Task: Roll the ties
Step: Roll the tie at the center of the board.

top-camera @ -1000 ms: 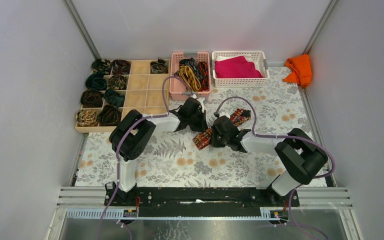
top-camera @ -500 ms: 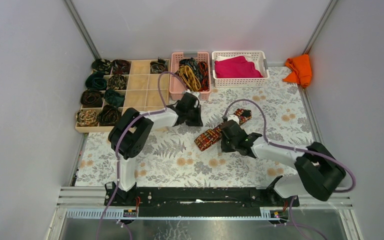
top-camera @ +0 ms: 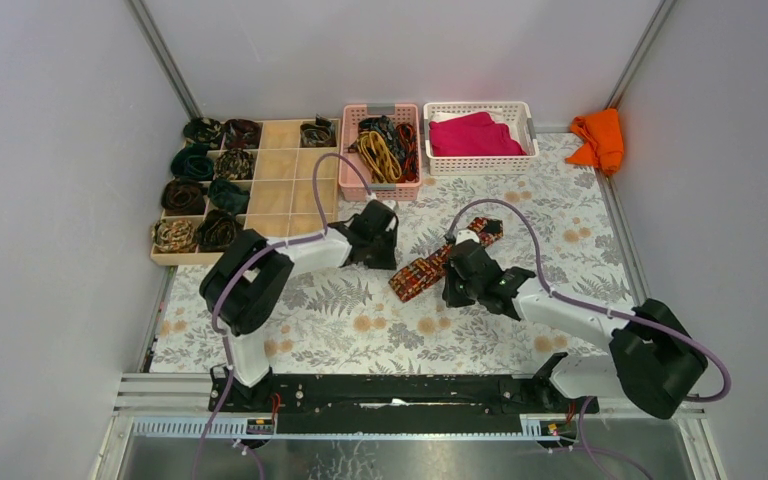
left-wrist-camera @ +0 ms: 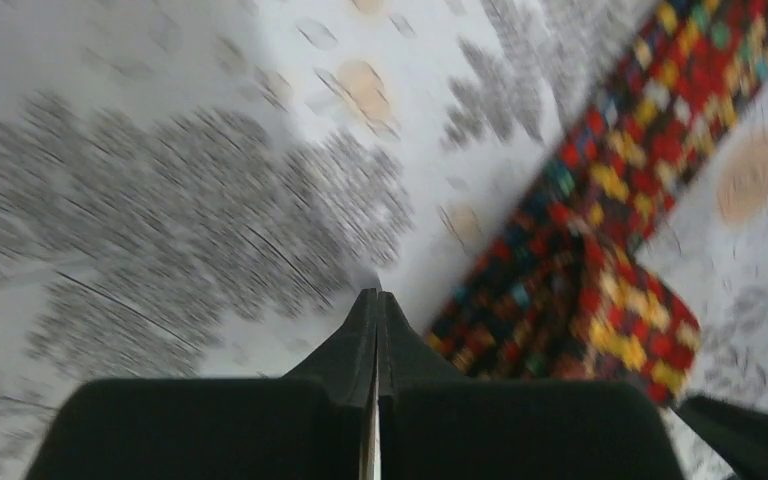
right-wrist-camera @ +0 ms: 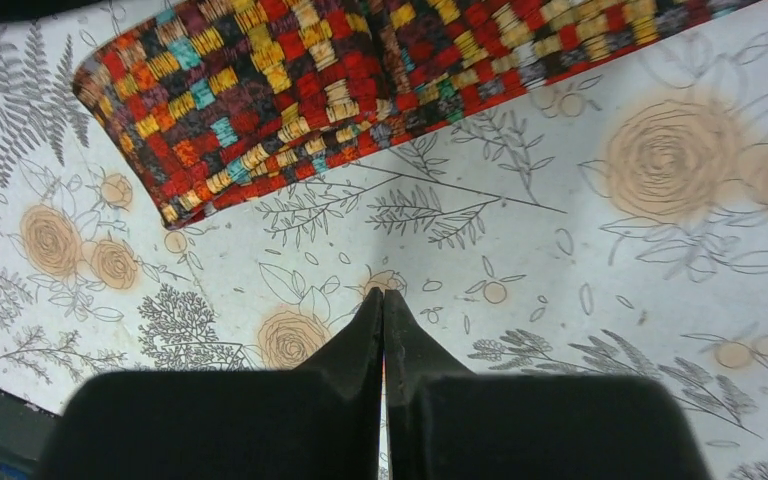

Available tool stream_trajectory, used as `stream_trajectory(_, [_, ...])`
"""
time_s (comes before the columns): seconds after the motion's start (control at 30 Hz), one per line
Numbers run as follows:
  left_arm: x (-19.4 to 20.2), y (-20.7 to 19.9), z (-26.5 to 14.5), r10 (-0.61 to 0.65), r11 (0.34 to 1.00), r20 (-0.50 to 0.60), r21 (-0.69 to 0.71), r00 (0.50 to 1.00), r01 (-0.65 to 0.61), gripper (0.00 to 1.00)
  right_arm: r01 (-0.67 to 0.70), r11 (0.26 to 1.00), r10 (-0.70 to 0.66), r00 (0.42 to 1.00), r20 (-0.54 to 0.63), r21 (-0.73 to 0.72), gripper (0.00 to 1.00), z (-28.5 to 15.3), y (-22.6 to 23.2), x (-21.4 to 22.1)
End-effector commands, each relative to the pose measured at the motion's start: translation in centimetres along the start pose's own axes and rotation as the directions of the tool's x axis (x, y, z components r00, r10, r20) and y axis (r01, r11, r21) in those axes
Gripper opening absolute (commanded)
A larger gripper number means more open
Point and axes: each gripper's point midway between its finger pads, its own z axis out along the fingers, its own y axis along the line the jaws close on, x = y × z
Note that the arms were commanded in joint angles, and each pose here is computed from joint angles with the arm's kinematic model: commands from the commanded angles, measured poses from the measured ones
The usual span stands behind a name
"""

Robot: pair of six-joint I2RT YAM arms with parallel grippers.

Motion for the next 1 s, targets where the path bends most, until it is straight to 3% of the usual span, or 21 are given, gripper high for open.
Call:
stream_trajectory(0.0, [1.5, -2.2, -1.3, 0.02, 0.998, 0.012, 0.053, 1.0, -0.021, 0.0, 0.017, 0.996, -0.022, 0.998, -0.054, -0.088, 0.0, 1.2, 1.9, 1.0])
stream_trajectory(0.33, [3.0, -1.8, -1.3, 0.04, 0.998, -0.005, 0.045, 0.999, -0.04, 0.0, 0.095, 0.986, -0.113, 0.984, -0.137, -0.135, 0.0, 3.1, 4.8, 1.7])
stream_trajectory(0.97, [4.5, -1.3, -0.4, 0.076, 0.996, -0.049, 0.059, 0.996, -0.073, 0.0, 0.12, 0.983, -0.133, 0.987, -0.089, -0.142, 0.0, 5.7, 7.5, -0.8])
